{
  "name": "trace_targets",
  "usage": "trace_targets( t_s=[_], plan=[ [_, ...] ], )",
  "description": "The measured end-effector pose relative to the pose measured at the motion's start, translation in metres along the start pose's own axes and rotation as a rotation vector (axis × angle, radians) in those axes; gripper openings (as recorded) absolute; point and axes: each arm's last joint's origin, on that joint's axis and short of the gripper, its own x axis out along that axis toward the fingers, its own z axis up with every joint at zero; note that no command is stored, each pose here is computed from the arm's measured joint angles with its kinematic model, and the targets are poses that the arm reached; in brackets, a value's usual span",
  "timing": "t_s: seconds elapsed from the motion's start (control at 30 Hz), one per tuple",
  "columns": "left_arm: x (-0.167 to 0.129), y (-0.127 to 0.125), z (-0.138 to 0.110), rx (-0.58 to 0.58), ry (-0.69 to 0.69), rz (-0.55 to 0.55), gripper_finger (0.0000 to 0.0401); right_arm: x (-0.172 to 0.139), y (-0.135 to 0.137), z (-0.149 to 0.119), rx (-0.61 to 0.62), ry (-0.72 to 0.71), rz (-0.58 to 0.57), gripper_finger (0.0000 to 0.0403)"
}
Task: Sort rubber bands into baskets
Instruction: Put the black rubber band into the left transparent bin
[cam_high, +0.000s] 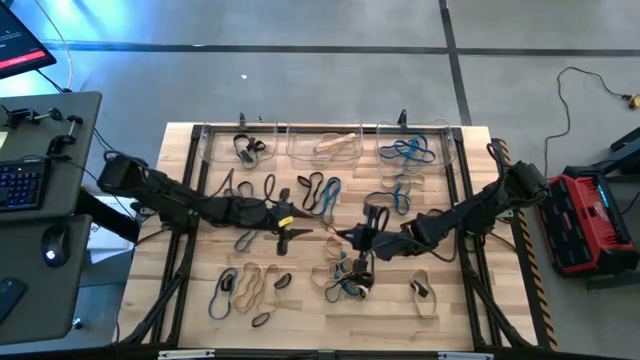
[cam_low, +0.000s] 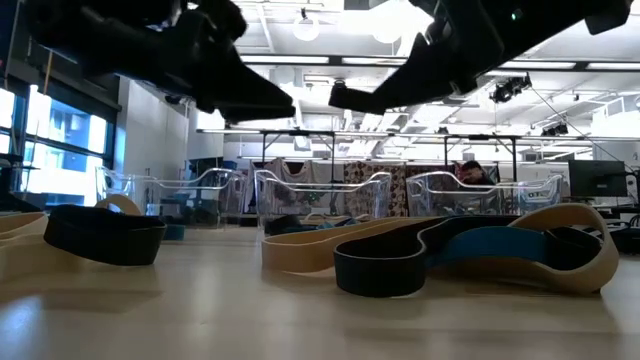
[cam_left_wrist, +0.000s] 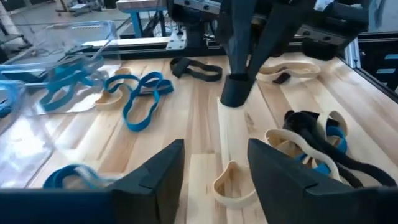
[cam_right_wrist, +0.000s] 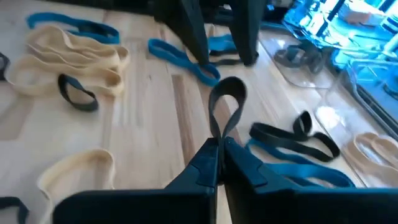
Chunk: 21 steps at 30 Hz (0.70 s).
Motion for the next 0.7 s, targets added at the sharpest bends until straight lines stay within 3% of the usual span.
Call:
trace_targets(
  t_s=[0.27, 0.7],
  plan=[
    [0.024, -0.006, 0.016, 0.042, -0.023, -0.047, 0.0189, -0.003, 0.005, 0.001, -0.021, -0.014, 0.015, 0.0001],
    [0.033, -0.015, 0.025, 0.01, -0.037, -0.152, 0.0178, -0.003, 0.005, 0.001, -0.041, -0.018, 0.013, 0.0]
  ],
)
